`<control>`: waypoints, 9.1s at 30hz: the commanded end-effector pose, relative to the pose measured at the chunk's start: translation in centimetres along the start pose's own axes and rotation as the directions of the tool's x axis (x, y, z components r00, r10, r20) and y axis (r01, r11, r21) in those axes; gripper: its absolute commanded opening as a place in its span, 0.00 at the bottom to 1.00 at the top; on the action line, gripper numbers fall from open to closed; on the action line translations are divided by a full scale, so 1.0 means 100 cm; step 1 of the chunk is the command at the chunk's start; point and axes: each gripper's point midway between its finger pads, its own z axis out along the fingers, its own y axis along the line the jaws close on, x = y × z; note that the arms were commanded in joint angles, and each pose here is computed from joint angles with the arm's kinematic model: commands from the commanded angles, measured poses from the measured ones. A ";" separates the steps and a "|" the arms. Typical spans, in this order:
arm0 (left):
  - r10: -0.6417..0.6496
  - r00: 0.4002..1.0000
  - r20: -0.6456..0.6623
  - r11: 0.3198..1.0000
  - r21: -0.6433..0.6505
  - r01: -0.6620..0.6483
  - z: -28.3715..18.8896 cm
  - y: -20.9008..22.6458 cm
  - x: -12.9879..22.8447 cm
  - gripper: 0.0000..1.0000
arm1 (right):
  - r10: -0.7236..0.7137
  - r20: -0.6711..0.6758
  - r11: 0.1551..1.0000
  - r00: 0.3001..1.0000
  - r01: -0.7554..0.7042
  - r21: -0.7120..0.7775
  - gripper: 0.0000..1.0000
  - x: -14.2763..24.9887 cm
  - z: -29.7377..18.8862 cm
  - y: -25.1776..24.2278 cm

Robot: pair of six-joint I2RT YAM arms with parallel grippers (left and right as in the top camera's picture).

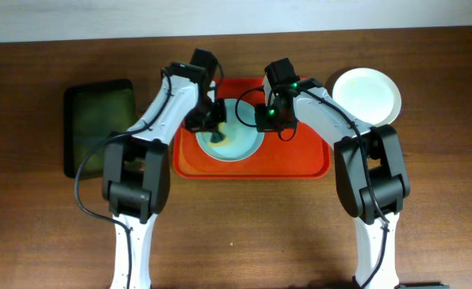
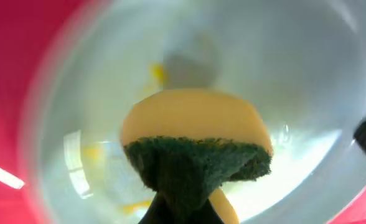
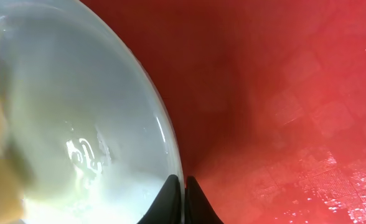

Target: Clean dirty plates on tray and stack at the side

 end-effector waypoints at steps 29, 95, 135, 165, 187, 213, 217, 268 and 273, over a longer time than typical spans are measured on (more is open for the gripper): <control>-0.254 0.901 0.353 0.936 -0.146 0.321 -0.126 0.143 -0.068 0.00 | 0.007 -0.002 0.999 1.000 -0.007 0.035 0.05 0.001 0.002 -0.010; -0.558 0.779 0.285 0.827 0.119 0.549 -0.182 0.281 -0.049 0.99 | -0.755 -0.216 -0.092 0.619 0.227 0.970 0.04 -0.048 -0.247 0.135; -0.558 0.779 0.285 0.827 0.119 0.549 -0.182 0.281 -0.049 0.99 | -0.200 0.361 0.910 0.911 0.036 0.413 0.04 -0.089 -0.211 -0.090; -0.558 0.779 0.285 0.827 0.119 0.549 -0.182 0.281 -0.049 0.99 | 0.517 0.290 0.811 0.805 -0.570 0.135 0.25 -0.017 -0.154 -0.336; -0.558 0.779 0.285 0.827 0.119 0.549 -0.182 0.281 -0.049 0.99 | 0.221 0.358 0.945 0.907 -0.291 0.152 0.98 0.080 -0.296 -0.141; -0.558 0.779 0.285 0.827 0.119 0.549 -0.182 0.281 -0.049 1.00 | 0.043 0.205 0.996 0.978 -0.057 0.063 0.98 0.171 -0.221 -0.064; -0.558 0.779 0.285 0.827 0.119 0.549 -0.182 0.281 -0.049 0.99 | -0.013 0.371 1.000 0.929 0.005 0.021 0.98 0.170 -0.221 -0.056; -0.558 0.779 0.285 0.827 0.119 0.549 -0.182 0.281 -0.049 0.99 | -0.298 0.912 0.954 0.281 0.125 0.273 0.98 0.181 -0.227 -0.077; -0.558 0.779 0.285 0.827 0.119 0.549 -0.182 0.281 -0.049 0.99 | -0.298 0.912 0.954 0.281 0.125 0.273 0.98 0.181 -0.227 -0.077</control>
